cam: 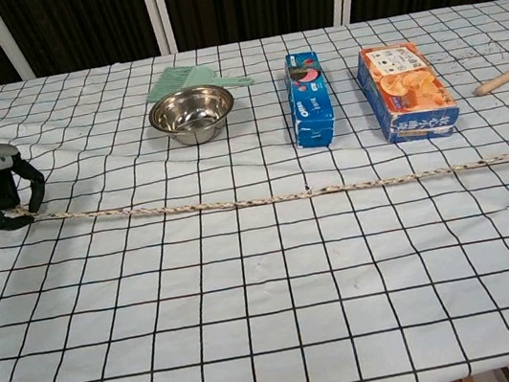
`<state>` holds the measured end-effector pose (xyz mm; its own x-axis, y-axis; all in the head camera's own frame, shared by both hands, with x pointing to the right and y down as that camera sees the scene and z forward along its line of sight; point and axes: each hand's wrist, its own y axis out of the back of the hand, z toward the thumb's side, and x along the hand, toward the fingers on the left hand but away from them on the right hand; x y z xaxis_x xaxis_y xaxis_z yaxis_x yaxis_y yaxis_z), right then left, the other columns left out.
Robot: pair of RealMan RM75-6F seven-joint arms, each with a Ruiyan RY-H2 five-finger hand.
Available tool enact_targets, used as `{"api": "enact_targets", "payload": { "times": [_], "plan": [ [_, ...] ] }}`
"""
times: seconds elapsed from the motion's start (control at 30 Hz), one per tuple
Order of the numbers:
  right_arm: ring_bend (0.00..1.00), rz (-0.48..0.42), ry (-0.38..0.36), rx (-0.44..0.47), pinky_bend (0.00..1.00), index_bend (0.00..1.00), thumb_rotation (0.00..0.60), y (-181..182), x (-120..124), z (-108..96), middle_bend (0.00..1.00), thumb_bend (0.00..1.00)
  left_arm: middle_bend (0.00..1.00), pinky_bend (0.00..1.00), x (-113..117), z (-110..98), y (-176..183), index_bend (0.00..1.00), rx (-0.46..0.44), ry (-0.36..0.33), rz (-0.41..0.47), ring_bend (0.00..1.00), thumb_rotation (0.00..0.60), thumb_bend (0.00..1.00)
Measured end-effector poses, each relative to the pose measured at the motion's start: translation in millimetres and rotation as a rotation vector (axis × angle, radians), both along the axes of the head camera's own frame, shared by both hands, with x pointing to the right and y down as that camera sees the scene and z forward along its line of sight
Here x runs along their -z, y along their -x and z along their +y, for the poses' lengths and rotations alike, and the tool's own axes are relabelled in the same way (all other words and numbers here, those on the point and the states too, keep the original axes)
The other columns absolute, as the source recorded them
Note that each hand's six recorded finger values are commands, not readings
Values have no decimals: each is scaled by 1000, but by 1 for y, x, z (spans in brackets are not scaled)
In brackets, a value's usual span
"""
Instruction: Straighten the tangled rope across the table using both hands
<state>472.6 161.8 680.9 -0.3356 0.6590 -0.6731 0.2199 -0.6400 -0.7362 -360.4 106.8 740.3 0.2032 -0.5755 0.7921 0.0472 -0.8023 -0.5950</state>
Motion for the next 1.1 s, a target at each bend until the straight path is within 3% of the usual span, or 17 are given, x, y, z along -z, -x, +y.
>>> {"api": "enact_targets", "payload": {
  "times": [0.47,0.77,0.87,0.93,1.1],
  "plan": [
    [1000,-35,45,-20,1000,659,600,6,-23,6,986,429,1000,973,-28,11,-3,646,-24,41,-34,1000,600,485],
    [1000,7,61,0,1000,651,600,3,-29,6,986,429,1000,973,-29,4,2,590,-18,22,-48,1000,600,465],
    [1000,15,63,-1,1000,585,600,2,-30,6,986,388,1000,973,-29,3,4,489,-11,18,-52,1000,600,341],
    [1000,23,71,6,1000,504,600,1,-30,8,986,303,1000,973,-28,2,6,414,-2,19,-49,1000,600,224],
    [1000,32,82,22,1000,281,600,0,-27,8,986,176,1000,973,-23,-2,7,322,4,21,-41,1000,600,127]
  ]
}}
